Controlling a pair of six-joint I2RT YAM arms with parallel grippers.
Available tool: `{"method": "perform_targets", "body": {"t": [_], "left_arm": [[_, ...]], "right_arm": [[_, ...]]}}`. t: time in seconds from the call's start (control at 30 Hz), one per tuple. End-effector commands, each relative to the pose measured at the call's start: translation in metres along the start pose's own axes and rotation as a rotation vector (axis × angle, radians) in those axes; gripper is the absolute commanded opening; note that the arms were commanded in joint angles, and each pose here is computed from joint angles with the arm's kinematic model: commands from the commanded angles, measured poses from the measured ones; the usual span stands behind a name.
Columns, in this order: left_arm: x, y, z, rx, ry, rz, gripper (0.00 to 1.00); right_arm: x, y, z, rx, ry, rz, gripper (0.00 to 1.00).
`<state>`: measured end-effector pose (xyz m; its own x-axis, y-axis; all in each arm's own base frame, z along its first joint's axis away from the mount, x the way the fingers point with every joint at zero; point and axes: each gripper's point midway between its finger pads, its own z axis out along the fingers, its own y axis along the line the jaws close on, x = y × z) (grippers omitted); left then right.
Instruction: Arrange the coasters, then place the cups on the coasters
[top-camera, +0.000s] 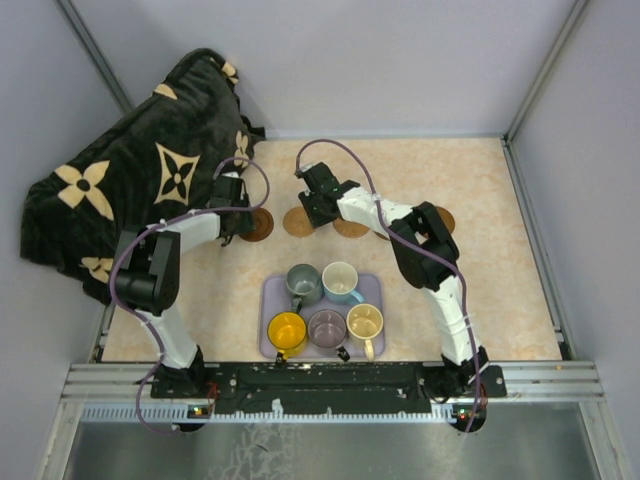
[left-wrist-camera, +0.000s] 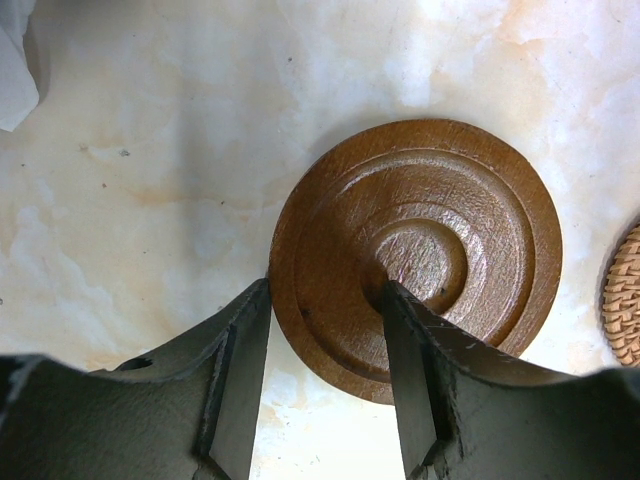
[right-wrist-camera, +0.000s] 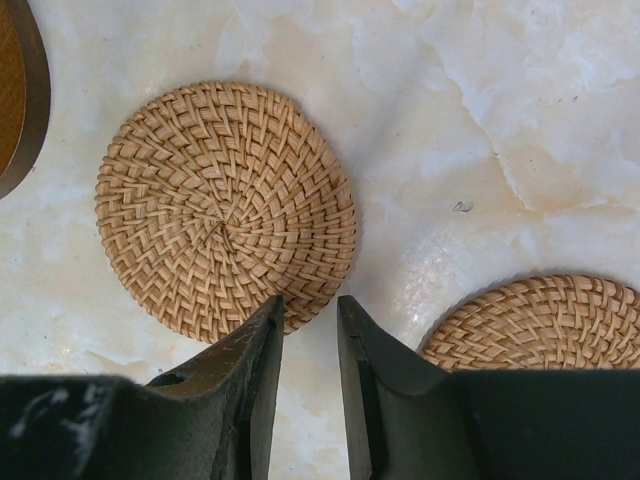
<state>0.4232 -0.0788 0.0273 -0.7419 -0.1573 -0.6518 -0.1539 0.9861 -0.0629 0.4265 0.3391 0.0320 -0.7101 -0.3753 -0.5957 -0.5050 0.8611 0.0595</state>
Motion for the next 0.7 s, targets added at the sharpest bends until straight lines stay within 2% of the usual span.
{"method": "perform_targets", "body": {"t": [0.0,0.67], "left_arm": [[0.016,-0.001,0.007,-0.006,0.072,0.025,0.55],[0.012,-0.009,0.022,0.008,0.088,0.028,0.55]], "right_arm": [[-0.002,0.005,-0.011,0.005,0.003,-0.017,0.31],[-0.041,-0.018,-0.102,0.118,-0.204,0.020,0.34]]}}
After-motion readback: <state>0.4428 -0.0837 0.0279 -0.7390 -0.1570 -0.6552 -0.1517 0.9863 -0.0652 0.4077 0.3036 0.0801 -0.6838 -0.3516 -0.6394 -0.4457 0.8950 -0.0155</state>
